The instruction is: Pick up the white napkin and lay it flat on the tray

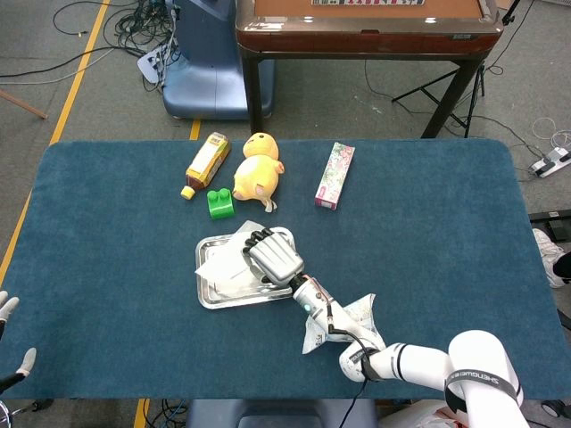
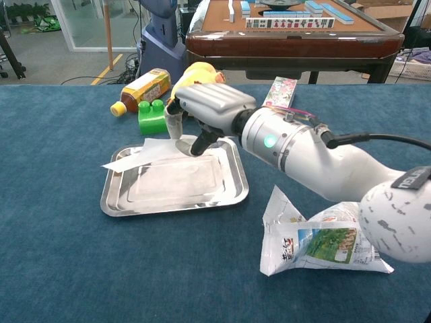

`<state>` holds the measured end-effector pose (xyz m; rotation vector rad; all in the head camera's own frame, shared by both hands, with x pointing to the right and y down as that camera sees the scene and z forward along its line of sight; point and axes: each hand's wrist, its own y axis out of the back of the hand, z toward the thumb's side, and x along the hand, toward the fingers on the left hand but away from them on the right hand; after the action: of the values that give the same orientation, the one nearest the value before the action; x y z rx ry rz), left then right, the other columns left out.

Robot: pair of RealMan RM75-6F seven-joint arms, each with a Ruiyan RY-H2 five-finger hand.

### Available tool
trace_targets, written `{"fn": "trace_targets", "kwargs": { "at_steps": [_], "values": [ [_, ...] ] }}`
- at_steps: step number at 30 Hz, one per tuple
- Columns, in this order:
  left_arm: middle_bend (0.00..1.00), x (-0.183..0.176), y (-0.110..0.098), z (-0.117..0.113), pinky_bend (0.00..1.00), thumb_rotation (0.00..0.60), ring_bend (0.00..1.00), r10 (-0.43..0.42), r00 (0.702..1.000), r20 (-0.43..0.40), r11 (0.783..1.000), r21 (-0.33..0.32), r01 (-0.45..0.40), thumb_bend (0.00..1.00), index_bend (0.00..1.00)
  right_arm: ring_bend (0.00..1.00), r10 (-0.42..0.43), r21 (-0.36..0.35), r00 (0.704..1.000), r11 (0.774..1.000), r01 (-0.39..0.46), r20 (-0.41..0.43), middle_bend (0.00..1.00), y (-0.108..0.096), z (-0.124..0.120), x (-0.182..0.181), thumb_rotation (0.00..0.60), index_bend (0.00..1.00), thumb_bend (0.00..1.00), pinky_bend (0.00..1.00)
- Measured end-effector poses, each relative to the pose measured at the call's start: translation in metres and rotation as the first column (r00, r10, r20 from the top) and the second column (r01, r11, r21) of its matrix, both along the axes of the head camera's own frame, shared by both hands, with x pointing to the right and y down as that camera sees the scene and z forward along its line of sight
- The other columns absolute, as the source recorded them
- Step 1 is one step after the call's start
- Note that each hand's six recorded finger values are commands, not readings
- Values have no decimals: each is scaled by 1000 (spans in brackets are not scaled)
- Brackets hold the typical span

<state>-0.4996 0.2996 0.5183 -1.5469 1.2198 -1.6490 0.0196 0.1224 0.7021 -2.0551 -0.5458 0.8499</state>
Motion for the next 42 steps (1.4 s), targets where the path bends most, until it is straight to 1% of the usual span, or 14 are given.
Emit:
{"fn": "trace_targets", "kwargs": {
  "at_steps": [3,5,7,16,26,34,40,42],
  "values": [
    [22,0,2,0,14,600,37,1,1000,-2,1000,-3,-1,335,66,276,0,-13,1000,1000,0,4,433,7,1,-8,600,636,478,324],
    [22,-1,2,-1,14,600,37,0,1000,-3,1000,-3,0,335,66,276,-2,-9,1000,1000,2,1,433,9,1,-9,600,636,477,324],
    [22,-2,3,-1,14,600,37,0,1000,-3,1000,-2,0,335,66,276,-2,0,1000,1000,2,-7,433,12,2,-8,600,636,478,324],
    [22,-3,5,0,14,600,37,1,1000,-6,1000,-8,-1,335,66,277,16,-13,999,1000,-16,-34,430,28,5,-2,600,636,478,324],
    [22,-3,5,1,14,600,37,7,1000,-8,1000,-13,-7,335,66,283,19,-26,999,999,-21,-49,411,34,10,-4,600,636,478,324],
    [22,-2,3,5,14,600,37,13,1000,-15,1000,-19,-14,335,66,282,35,6,996,999,-35,-87,410,36,14,-2,600,636,477,324],
    [22,-2,3,6,14,600,37,15,1000,-16,1000,-21,-15,335,66,282,62,25,991,998,-60,-120,409,38,20,1,600,636,477,324],
    [22,-3,3,6,14,600,37,14,1000,-15,1000,-21,-14,335,66,282,72,22,990,997,-70,-124,409,41,21,0,600,636,477,324]
  ]
}}
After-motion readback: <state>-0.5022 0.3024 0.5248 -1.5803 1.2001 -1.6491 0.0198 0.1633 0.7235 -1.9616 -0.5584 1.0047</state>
